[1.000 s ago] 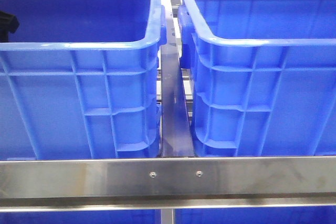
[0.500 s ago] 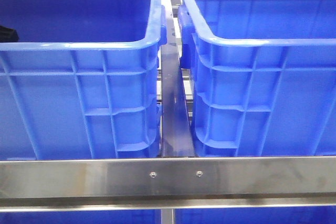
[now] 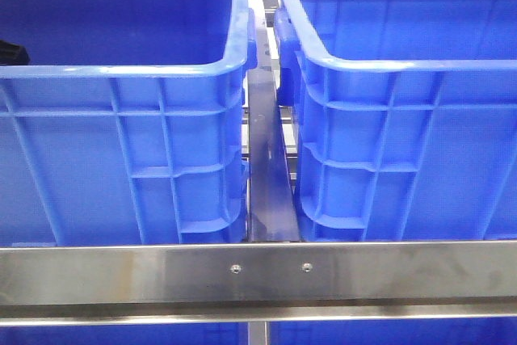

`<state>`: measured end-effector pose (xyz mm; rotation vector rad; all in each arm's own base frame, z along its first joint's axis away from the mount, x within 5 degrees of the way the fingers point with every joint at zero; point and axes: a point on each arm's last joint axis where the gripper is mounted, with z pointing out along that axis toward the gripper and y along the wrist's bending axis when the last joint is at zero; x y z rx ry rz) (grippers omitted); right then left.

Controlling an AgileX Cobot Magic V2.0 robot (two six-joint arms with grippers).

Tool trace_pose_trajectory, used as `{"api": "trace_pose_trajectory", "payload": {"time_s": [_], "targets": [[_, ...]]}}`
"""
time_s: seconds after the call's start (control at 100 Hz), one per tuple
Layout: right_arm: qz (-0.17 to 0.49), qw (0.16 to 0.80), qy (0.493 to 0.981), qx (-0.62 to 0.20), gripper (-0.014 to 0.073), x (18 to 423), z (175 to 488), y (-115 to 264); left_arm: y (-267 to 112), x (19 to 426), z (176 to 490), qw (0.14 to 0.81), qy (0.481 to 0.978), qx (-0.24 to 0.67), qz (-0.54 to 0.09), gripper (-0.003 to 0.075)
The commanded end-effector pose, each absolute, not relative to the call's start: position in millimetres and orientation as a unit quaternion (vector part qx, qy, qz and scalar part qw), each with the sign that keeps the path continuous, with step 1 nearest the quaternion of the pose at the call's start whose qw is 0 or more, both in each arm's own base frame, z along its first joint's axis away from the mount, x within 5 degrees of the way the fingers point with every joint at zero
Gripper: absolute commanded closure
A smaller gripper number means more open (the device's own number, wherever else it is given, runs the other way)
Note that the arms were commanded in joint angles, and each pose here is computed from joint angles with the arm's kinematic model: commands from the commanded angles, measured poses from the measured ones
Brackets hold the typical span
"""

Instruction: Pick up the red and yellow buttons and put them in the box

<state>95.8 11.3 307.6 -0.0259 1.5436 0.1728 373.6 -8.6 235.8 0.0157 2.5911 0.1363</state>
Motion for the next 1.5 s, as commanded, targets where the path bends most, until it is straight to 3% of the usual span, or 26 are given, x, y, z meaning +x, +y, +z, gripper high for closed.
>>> {"api": "trace_pose_trajectory", "payload": {"time_s": [0.0,0.31,0.6,1.11,1.49], "targets": [[0.078,0.722,0.687,-0.012,0.0662,95.1,316.6,11.3,-8.5,371.8,268.2,0.323,0.945,0.002,0.047,0.0736],[0.078,0.722,0.687,-0.012,0.0662,95.1,316.6,11.3,-6.5,335.5,326.4,0.369,0.928,-0.008,0.042,0.0739],[0.078,0.722,0.687,-0.012,0.0662,95.1,316.6,11.3,-17.1,263.6,385.3,0.450,0.893,0.002,0.016,0.0739],[0.078,0.722,0.687,-0.012,0.0662,95.1,316.6,11.3,-48.1,143.9,410.2,0.528,0.838,0.105,-0.082,0.0739],[0.086,0.720,0.688,-0.021,0.0662,94.8,316.3,13.6,-78.9,115.0,414.2,0.524,0.807,0.219,-0.164,0.0739]]}}
